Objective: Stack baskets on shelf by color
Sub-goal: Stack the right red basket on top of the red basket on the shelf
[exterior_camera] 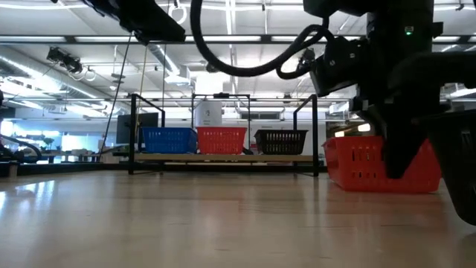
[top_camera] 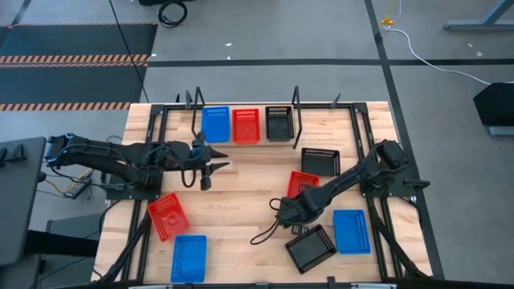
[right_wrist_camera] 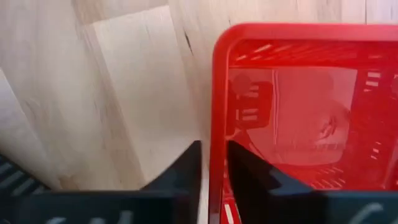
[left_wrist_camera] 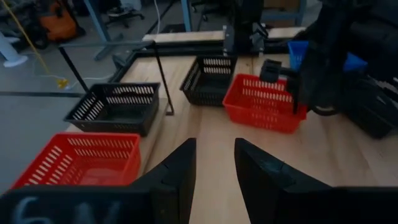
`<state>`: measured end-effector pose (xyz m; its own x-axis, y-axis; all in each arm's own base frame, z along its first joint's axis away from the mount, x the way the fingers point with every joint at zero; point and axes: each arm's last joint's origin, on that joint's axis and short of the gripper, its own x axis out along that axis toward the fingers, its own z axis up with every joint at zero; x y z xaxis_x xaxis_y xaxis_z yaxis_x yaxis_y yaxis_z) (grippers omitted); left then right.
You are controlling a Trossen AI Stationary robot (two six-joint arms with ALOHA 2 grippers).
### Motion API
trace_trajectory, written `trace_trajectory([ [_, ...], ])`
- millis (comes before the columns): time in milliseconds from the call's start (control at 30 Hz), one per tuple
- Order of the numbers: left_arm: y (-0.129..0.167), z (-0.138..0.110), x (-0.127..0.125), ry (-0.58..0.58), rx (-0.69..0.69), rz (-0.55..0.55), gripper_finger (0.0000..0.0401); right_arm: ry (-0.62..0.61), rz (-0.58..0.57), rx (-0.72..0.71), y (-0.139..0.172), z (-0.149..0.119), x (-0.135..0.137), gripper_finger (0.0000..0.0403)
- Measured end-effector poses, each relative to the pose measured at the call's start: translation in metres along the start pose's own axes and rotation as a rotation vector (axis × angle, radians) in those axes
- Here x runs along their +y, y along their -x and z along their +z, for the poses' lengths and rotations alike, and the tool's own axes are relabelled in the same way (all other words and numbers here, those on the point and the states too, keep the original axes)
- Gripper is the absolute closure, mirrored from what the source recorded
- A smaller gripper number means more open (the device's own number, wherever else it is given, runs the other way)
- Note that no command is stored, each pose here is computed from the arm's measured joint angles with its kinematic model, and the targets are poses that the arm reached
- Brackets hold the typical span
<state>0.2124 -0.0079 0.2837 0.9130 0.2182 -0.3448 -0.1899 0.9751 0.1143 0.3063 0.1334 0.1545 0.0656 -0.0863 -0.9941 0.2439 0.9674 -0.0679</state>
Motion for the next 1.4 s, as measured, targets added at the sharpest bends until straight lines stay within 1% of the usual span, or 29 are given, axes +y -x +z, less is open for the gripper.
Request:
trace_trajectory([
  [100,0.000,0.002,0.001,0.004,-0.016,0.015,0.0284,0.009,0.014,-0.015,0.002,0.001,0.000,0.0387],
  [167,0.000,0.003,0.001,0.006,-0.033,0.016,0.0284,0.027,0.033,-0.034,0.005,0.005,0.000,0.0392],
  [233,0.003,0.004,0.001,-0.009,-0.042,0.017,0.0284,0.035,0.065,-0.050,0.010,0.012,-0.001,0.0386],
  [333,0.006,0.005,0.002,-0.013,-0.042,0.016,0.0284,0.060,0.113,-0.100,0.027,0.027,0.001,0.0391],
  [367,0.007,0.005,0.003,-0.013,-0.044,0.016,0.0284,0.091,0.120,-0.126,0.034,0.032,0.002,0.0394],
  [433,0.010,0.008,0.004,-0.006,-0.066,0.017,0.0284,0.190,0.106,-0.206,0.052,0.043,0.005,0.0395],
  [500,0.013,0.007,0.004,-0.006,-0.063,0.017,0.0284,0.281,0.056,-0.294,0.068,0.054,0.005,0.0392],
  [567,0.016,0.007,0.005,0.000,-0.067,0.017,0.0284,0.332,0.000,-0.365,0.084,0.066,-0.001,0.0392],
  [700,0.020,0.008,0.005,0.001,-0.073,0.011,0.0284,0.342,-0.060,-0.464,0.110,0.093,-0.026,0.0395],
  [800,0.021,0.007,0.004,-0.006,-0.063,0.004,0.0284,0.329,-0.054,-0.515,0.122,0.112,-0.050,0.0395],
  [900,0.023,0.006,0.005,-0.008,-0.056,0.004,0.0284,0.339,-0.037,-0.546,0.124,0.126,-0.075,0.0393],
  [1033,0.028,0.007,0.007,-0.006,-0.061,0.032,0.0284,0.364,-0.086,-0.573,0.123,0.141,-0.110,0.0393],
  [1167,0.033,0.007,0.009,-0.004,-0.064,0.038,0.0284,0.333,-0.110,-0.626,0.122,0.155,-0.144,0.0393],
  [1333,0.033,0.007,0.009,-0.004,-0.062,0.038,0.0284,0.307,-0.054,-0.709,0.123,0.166,-0.179,0.0392],
  [1400,0.033,0.007,0.009,-0.006,-0.063,0.038,0.0284,0.299,-0.057,-0.736,0.123,0.169,-0.191,0.0392],
])
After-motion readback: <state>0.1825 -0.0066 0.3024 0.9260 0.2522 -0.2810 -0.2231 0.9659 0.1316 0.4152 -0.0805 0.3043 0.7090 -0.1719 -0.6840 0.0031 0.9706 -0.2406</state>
